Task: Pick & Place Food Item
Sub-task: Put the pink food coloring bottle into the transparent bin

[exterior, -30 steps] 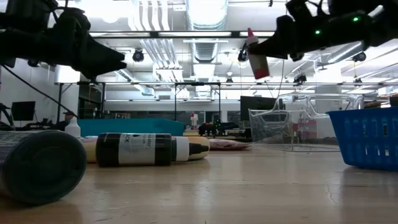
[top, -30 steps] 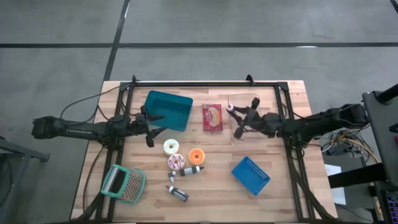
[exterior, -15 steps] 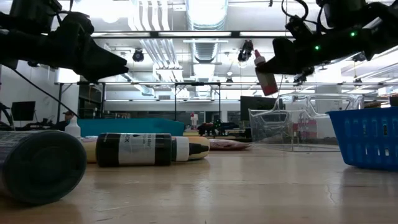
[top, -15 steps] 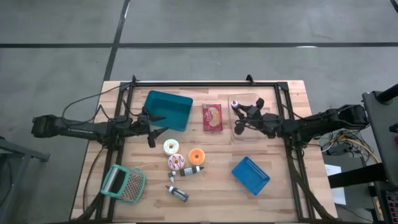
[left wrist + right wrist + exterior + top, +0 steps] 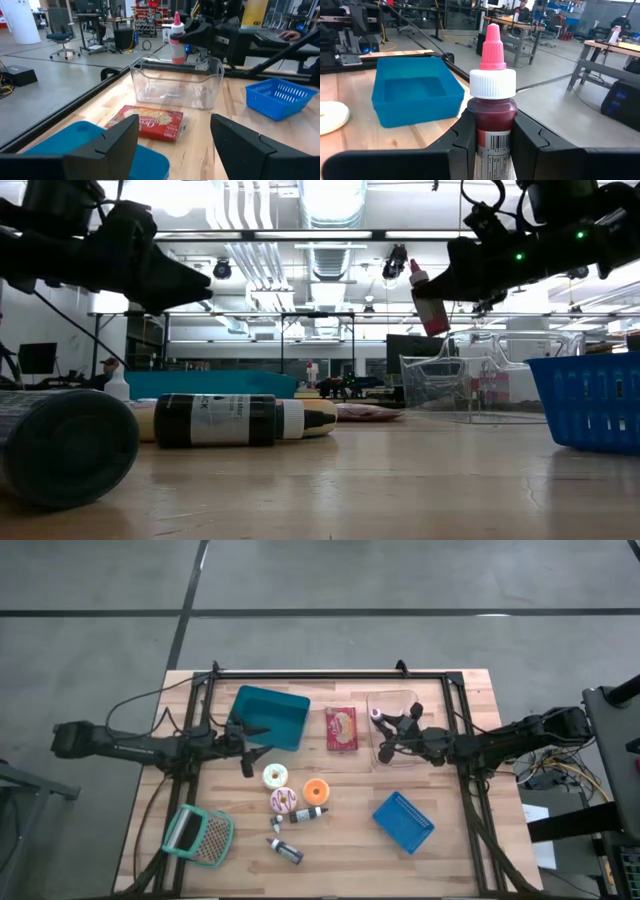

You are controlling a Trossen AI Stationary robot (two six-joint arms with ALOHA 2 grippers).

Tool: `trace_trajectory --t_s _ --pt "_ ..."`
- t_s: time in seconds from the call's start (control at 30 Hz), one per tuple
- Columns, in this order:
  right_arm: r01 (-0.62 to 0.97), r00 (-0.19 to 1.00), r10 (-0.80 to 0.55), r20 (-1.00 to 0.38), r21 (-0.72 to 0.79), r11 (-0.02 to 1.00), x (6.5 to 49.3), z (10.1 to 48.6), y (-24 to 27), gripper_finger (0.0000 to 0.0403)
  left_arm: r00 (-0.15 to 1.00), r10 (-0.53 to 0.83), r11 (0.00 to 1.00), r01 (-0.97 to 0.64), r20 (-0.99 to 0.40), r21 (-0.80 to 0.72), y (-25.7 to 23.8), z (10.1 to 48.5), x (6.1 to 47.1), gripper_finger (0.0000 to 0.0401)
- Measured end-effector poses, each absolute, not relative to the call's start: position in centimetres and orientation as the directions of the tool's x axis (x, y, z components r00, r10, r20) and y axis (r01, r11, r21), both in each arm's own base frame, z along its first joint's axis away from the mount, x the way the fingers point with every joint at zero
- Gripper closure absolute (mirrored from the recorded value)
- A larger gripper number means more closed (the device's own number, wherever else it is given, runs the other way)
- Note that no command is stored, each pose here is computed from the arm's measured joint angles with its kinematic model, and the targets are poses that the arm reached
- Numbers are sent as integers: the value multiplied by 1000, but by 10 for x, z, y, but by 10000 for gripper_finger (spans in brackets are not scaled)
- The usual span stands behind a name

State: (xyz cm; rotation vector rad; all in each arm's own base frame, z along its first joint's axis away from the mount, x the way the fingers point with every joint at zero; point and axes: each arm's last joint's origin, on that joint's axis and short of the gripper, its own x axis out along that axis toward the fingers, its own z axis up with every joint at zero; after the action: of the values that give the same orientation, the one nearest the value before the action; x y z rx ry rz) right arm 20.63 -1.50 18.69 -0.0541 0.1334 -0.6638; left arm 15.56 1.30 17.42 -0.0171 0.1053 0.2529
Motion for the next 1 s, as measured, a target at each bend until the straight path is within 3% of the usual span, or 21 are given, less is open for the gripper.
trace_trajectory --t_s 0.73,1.0 --pt "728 635 -735 -237 -135 672 195 165 -23 328 958 245 969 -245 -147 23 14 168 183 149" --pt "713 658 -699 -280 -67 698 195 160 -24 328 960 245 969 -245 -135 21 14 168 184 149"
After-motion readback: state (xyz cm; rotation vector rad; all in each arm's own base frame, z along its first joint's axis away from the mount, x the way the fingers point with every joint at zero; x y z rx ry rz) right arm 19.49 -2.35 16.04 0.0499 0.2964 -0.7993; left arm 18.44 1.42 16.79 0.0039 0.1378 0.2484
